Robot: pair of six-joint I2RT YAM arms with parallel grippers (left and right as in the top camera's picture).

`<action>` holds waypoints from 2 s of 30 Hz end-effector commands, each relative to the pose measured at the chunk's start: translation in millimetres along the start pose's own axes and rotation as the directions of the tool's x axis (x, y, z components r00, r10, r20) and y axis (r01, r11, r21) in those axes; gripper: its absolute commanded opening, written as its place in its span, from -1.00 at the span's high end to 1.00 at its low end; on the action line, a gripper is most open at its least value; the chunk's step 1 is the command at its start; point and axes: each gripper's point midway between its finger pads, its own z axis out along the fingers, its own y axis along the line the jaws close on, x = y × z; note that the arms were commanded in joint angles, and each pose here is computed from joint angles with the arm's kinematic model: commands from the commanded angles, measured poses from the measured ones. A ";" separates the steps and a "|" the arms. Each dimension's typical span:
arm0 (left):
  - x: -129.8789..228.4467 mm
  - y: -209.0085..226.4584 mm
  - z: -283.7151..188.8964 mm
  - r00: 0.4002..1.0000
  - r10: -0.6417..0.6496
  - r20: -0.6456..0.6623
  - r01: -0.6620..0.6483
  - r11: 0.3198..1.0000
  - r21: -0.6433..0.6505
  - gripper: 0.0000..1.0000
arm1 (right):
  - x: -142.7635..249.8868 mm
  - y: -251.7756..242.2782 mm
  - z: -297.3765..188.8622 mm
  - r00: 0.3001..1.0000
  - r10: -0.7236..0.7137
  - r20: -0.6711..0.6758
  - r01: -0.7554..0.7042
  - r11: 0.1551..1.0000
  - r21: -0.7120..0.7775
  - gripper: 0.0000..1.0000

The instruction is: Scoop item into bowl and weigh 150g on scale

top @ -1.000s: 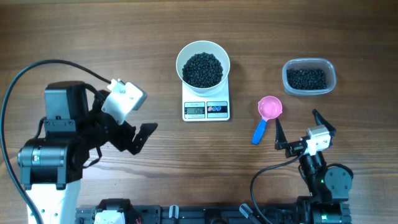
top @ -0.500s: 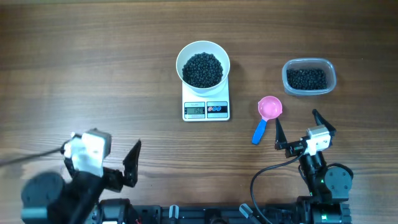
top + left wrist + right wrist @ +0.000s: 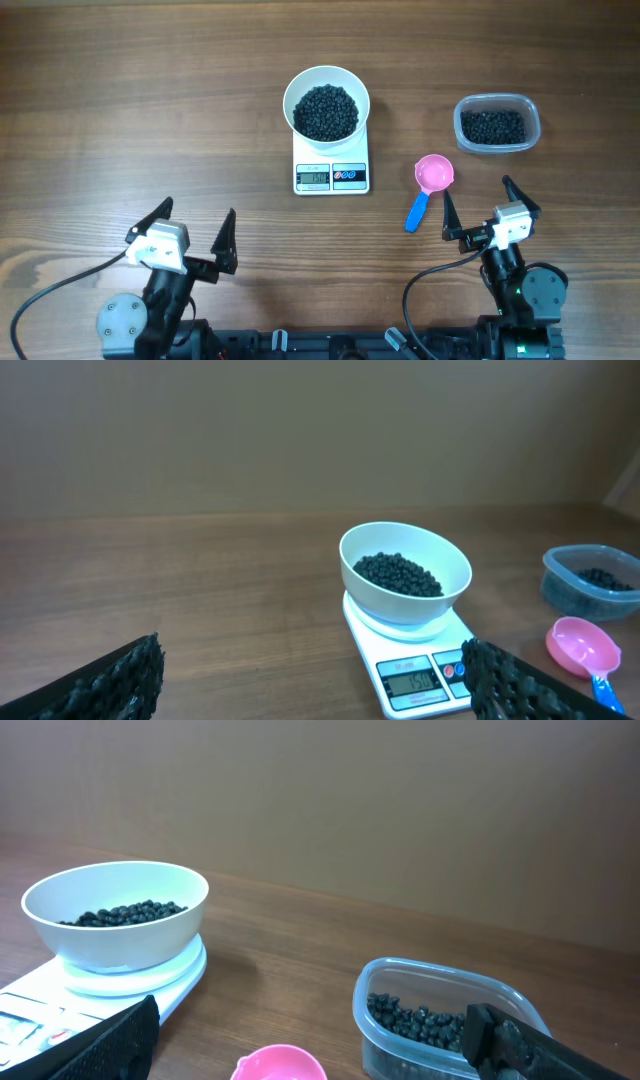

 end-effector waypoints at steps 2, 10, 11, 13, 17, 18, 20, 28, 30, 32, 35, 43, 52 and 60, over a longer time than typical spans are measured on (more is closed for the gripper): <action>3.2 6.5 8.8 0.987 -0.151 0.052 0.152 0.988 -0.018 -1.00 | -1.7 -1.4 -0.1 1.000 0.016 0.008 -0.016 1.000 0.011 -0.99; 35.5 22.2 42.1 0.973 -0.146 0.181 0.164 0.982 -0.091 -1.00 | -1.7 -1.4 -0.1 1.000 0.017 0.008 -0.017 1.000 0.011 -0.99; 38.4 22.6 44.3 0.970 -0.145 0.198 0.164 0.983 -0.087 -1.00 | -1.7 -1.4 -0.1 1.000 0.016 0.008 -0.016 1.000 0.011 -1.00; 44.2 23.3 46.1 0.971 -0.145 0.190 0.164 0.982 -0.090 -1.00 | -1.7 -1.4 -0.1 1.000 0.016 0.008 -0.016 1.000 0.011 -1.00; 67.1 25.3 48.8 0.984 -0.151 0.100 0.161 0.980 -0.112 -1.00 | -1.7 -1.4 -0.1 1.000 0.017 0.008 -0.017 1.000 0.011 -0.99; 73.5 26.1 49.2 0.986 -0.152 0.074 0.160 0.980 -0.120 -1.00 | -1.6 -1.4 -0.1 1.000 0.016 0.007 -0.017 1.000 0.011 -0.99; 73.4 26.5 49.1 0.986 -0.153 0.074 0.161 0.980 -0.119 -1.00 | -1.7 -1.4 -0.1 1.000 0.017 0.008 -0.017 1.000 0.011 -0.99; 74.3 26.8 49.2 0.985 -0.155 0.068 0.162 0.981 -0.108 -0.99 | -1.7 -1.4 -0.1 1.000 0.017 0.008 -0.017 1.000 0.011 -1.00; 74.2 26.9 49.2 0.985 -0.155 0.069 0.162 0.981 -0.109 -1.00 | -1.7 -1.4 -0.1 1.000 0.017 0.008 -0.017 1.000 0.011 -1.00; 74.1 27.3 49.1 0.985 -0.155 0.069 0.162 0.981 -0.110 -1.00 | -1.7 -1.4 -0.1 1.000 0.017 0.008 -0.017 1.000 0.011 -0.99; 74.1 27.4 49.1 0.985 -0.155 0.069 0.162 0.980 -0.111 -1.00 | -1.7 -1.4 -0.1 1.000 0.017 0.008 -0.017 1.000 0.011 -0.99; 74.0 27.4 49.1 0.985 -0.155 0.070 0.162 0.981 -0.111 -1.00 | -1.7 -1.4 -0.1 1.000 0.016 0.008 -0.016 1.000 0.011 -0.99; 73.4 30.6 48.7 0.992 -0.106 0.069 0.115 0.985 -0.132 -1.00 | -1.7 -1.4 -0.1 1.000 0.016 0.008 -0.016 1.000 0.011 -0.99; 73.3 30.5 48.7 0.992 -0.103 0.069 0.112 0.985 -0.132 -1.00 | -1.7 -1.4 -0.1 1.000 0.016 0.008 -0.016 1.000 0.011 -0.99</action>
